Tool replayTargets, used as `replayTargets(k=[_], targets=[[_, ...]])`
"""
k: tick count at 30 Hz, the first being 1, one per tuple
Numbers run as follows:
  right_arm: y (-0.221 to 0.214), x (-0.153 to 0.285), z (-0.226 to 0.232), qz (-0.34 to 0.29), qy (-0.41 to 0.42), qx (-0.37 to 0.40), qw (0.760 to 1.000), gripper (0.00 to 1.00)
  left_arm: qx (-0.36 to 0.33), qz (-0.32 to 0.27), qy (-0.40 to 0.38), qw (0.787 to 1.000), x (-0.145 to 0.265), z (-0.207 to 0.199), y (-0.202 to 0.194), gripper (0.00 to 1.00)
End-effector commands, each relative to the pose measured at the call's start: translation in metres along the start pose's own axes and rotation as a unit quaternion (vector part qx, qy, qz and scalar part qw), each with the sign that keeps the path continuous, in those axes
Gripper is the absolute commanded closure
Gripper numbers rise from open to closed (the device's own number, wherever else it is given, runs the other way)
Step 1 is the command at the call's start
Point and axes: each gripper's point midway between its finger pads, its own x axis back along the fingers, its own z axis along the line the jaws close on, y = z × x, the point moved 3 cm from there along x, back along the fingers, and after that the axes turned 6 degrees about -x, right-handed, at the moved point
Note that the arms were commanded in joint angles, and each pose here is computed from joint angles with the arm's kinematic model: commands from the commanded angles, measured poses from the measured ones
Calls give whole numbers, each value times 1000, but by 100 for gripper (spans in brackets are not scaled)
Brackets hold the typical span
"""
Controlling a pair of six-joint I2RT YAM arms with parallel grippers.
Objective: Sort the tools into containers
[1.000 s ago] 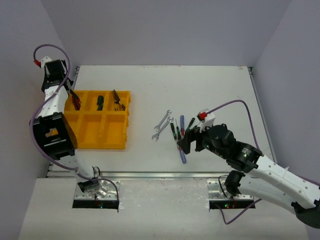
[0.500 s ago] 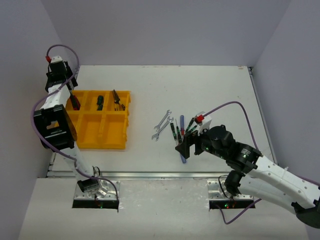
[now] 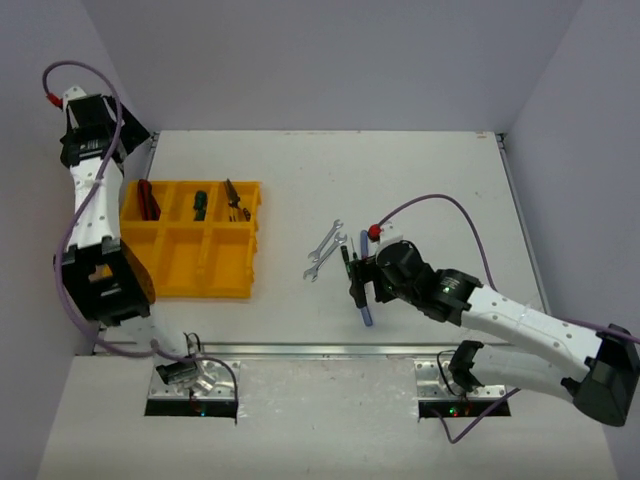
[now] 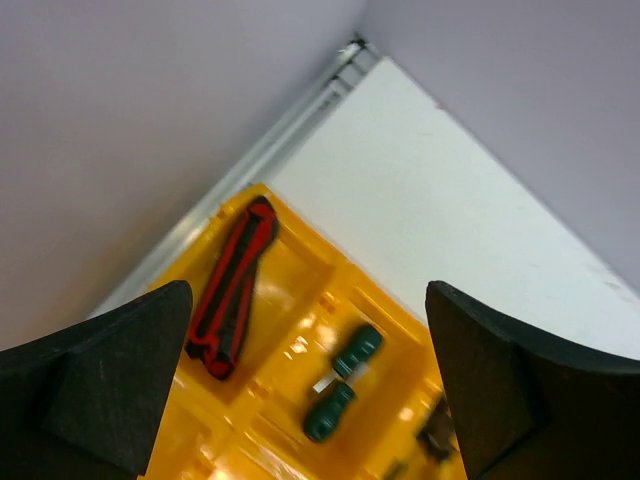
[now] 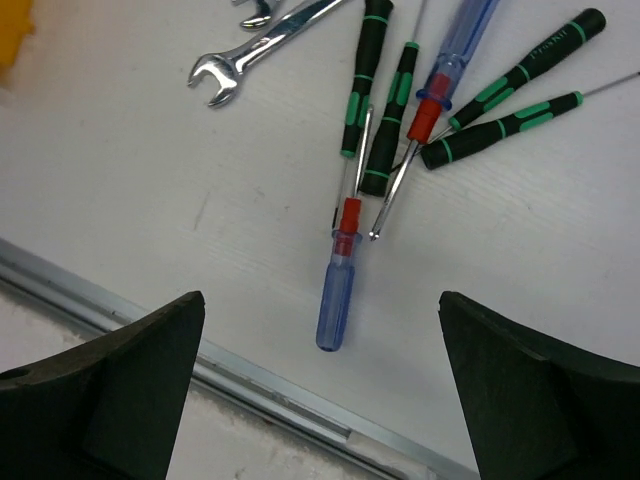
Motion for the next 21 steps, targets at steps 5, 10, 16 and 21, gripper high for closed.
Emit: replayTargets(k=[5,10,16,21], targets=[[21,-27,-16,4,-153,-61,986,1,107,-1,-301,947,198,-31,-75,0],[-5,-52,-13,77,-140,-5,987,23,52,-11,-315,948,220,-15,-147,0],[-42,-67,-1,159,-94,-4,983,43,24,-59,-331,941,244,-13,-158,0],[-68,-83,-9,200,-112,5,974,53,14,-39,-348,937,241,-20,-165,0]])
